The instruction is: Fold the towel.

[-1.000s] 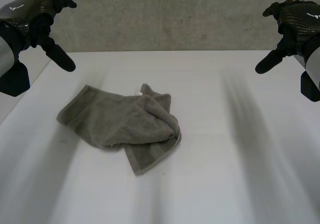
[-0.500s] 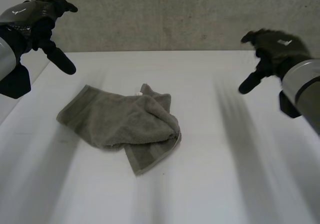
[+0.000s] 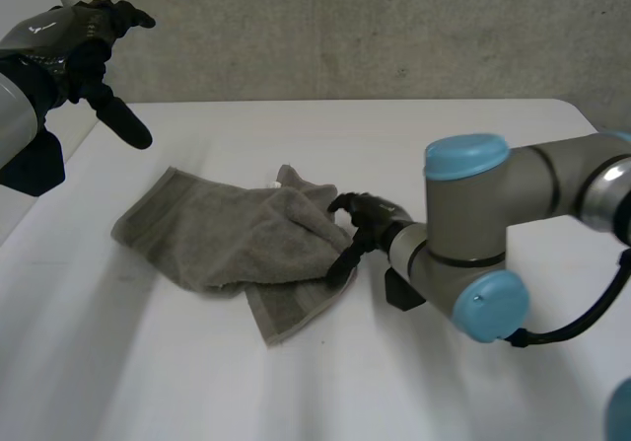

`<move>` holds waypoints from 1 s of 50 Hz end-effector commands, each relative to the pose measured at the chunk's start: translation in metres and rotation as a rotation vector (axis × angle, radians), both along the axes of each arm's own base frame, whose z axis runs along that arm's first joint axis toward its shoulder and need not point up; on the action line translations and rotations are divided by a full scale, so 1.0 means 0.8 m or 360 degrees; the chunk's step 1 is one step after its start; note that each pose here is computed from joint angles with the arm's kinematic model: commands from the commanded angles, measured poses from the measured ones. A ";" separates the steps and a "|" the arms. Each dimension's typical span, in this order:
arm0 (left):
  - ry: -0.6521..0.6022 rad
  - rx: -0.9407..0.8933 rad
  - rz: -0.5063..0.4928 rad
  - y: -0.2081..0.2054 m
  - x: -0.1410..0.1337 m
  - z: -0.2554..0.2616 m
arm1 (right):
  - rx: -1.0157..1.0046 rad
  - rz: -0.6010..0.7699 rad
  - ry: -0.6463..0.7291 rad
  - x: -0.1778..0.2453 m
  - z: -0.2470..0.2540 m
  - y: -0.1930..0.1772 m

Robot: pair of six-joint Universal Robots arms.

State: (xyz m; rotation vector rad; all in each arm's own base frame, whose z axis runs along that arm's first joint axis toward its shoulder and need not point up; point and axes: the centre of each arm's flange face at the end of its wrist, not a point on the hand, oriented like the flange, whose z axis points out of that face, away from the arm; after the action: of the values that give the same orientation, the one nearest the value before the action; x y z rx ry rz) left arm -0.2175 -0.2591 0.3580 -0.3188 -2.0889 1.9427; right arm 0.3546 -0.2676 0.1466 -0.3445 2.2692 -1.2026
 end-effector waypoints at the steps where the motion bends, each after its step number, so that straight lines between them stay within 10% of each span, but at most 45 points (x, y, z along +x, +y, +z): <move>1: 0.0001 -0.0004 0.0001 -0.001 0.000 0.000 | -0.0004 0.0015 0.0050 0.012 -0.023 -0.001; 18: -0.0032 0.0076 -0.0029 -0.025 -0.014 -0.043 | -0.1018 0.0149 0.0251 -0.037 0.213 0.042; 50: -0.0045 0.0163 -0.0816 -0.022 -0.191 -0.255 | -0.1487 0.0398 0.0672 -0.102 0.249 0.135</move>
State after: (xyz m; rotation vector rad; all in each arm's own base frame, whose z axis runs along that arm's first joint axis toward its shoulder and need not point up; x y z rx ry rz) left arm -0.3441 -0.2821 0.1781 -0.6927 -1.9407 1.5996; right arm 0.2820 -0.1701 0.3418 -1.2631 1.7347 -2.0916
